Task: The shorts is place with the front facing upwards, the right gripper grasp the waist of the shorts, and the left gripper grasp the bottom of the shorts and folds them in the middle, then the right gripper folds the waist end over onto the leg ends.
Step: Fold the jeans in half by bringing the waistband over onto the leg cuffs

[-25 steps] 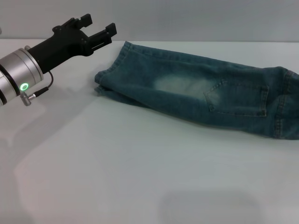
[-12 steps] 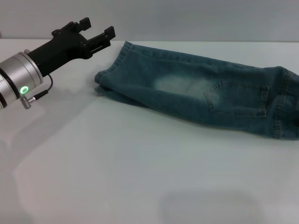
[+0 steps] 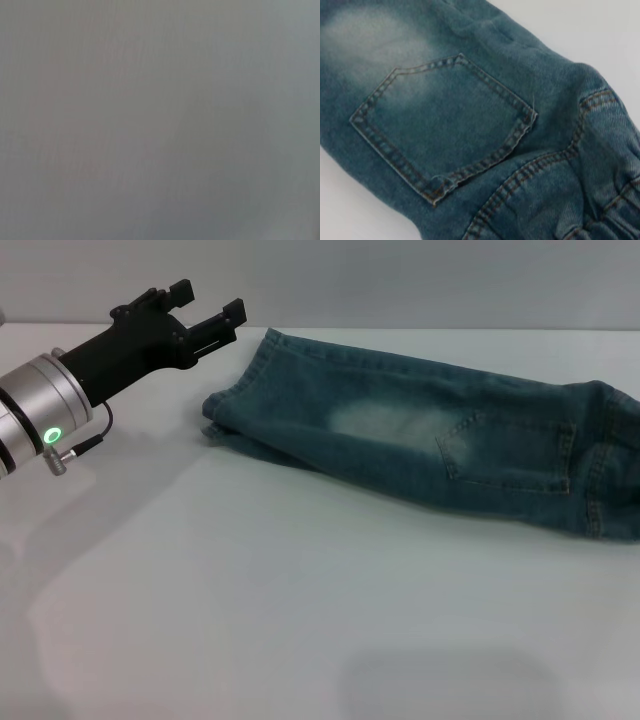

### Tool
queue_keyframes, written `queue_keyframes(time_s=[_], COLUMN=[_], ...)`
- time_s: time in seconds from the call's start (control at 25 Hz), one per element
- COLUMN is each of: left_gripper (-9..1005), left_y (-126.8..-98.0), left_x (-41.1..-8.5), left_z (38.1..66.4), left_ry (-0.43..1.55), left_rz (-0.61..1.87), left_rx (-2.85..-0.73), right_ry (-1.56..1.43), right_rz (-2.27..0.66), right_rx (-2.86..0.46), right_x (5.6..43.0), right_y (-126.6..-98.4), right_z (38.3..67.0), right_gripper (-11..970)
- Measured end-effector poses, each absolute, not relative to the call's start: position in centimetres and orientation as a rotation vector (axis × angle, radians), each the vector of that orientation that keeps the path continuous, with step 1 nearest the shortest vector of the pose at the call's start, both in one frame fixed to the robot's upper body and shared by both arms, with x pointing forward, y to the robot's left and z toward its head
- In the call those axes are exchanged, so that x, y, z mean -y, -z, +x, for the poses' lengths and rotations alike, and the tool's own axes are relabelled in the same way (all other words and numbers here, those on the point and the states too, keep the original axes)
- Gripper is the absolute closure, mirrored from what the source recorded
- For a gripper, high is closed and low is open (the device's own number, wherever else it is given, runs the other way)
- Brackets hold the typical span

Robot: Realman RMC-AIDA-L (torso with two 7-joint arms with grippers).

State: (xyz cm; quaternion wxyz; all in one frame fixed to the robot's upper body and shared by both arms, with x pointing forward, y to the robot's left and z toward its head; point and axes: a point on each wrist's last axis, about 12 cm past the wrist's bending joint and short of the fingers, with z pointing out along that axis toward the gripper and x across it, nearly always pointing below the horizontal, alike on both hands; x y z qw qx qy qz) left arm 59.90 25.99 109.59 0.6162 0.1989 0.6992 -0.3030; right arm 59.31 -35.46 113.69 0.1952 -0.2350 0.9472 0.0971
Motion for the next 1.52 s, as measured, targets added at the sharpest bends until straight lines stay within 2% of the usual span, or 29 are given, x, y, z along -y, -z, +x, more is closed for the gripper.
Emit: queue_keyframes(time_s=[0.32, 0.36, 0.6, 0.84, 0.96, 1.52], left_gripper=[148, 148, 148, 149, 149, 151], left_y=[-109.2, -108.9, -108.2, -107.8, -107.6, -105.4], left_x=[-25.4, -24.1, -21.1, -19.6, -19.2, -18.7], left_z=[59.9, 60.1, 60.6, 60.9, 60.8, 59.3], left_ry=[0.692, 0.702, 0.702, 0.688, 0.687, 0.699], left_rz=[0.465, 0.488, 0.574, 0.633, 0.679, 0.776], left_rx=[-1.599, -1.581, -1.584, -1.587, -1.598, -1.697], right_ry=[-0.326, -0.342, -0.479, -0.489, -0.539, -0.752], right_rz=[-0.725, -0.740, -0.827, -0.910, -0.973, -1.154], right_rx=[-2.681, -2.680, -2.635, -2.606, -2.556, -2.356], right_x=[35.0, 34.9, 34.2, 33.8, 33.1, 30.4], right_y=[-114.6, -114.8, -117.1, -120.1, -121.7, -125.4], right_z=[58.6, 58.4, 57.3, 56.2, 55.6, 54.8], right_gripper=[782, 821, 874, 875, 876, 879])
